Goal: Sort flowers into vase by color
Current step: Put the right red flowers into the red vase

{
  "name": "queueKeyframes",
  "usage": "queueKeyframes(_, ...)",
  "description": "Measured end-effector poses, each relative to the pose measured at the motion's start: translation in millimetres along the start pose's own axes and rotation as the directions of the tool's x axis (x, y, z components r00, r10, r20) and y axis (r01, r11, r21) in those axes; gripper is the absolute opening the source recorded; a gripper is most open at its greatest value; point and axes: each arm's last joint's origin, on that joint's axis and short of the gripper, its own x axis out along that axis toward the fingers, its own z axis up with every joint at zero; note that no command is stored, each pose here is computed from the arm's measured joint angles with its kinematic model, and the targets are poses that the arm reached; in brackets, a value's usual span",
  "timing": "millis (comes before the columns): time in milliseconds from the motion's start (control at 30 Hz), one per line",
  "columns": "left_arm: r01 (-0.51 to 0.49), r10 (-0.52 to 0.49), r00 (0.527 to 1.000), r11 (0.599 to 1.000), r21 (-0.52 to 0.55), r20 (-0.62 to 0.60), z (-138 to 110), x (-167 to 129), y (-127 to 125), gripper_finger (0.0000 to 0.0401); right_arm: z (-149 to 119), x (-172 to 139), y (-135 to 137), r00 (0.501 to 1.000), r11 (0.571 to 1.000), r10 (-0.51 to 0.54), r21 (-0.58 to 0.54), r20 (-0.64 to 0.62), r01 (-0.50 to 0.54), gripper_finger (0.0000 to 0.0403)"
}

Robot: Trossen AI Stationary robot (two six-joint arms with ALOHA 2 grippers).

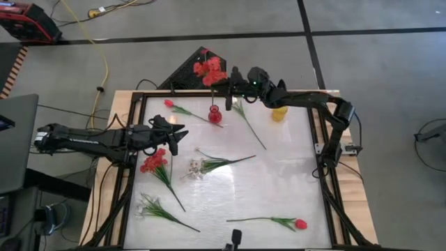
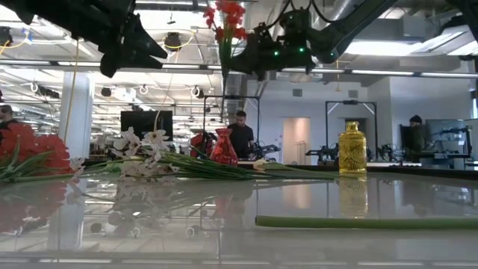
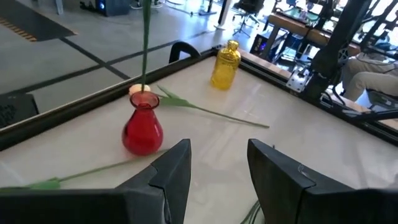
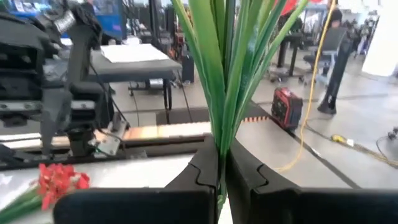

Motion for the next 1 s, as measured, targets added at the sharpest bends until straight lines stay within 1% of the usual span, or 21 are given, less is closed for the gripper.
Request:
queueKeyframes(133,0.002,-0.002,1.0,1.0,0.0,-0.002,0,0,0,0.0147,-1,-1,-2,1.0,1.0,-0.006,-0.024,-0.015,0.005,0.0036)
queueKeyframes(333,-0.001,0.001,1.0,1.0,0.002,-0.002,0,0,0,0.0147,-6,-2,-1,0.999,1.0,-0.004,-0.012,-0.038,0.004,0.0036)
queueKeyframes(600,-0.004,0.004,1.0,1.0,0.003,-0.002,0,0,0,0.0147,-21,-4,4,0.996,1.0,-0.009,0.003,-0.085,0.009,0.0038)
queueKeyframes(733,-0.004,0.004,1.0,1.0,0.002,-0.002,0,0,0,0.0147,-23,-3,9,0.995,1.0,-0.003,0.008,-0.099,0.004,0.0057)
queueKeyframes(833,-0.004,0.004,1.0,1.0,0.001,-0.002,0,0,0,0.0147,-23,-2,12,0.993,0.999,-0.034,0.007,-0.11,0.035,0.0077)
queueKeyframes(1000,-0.003,0.003,1.0,1.0,0.001,-0.002,0,0,0,0.0147,-25,-1,14,0.99,0.999,-0.05,0.011,-0.132,0.051,0.0125)
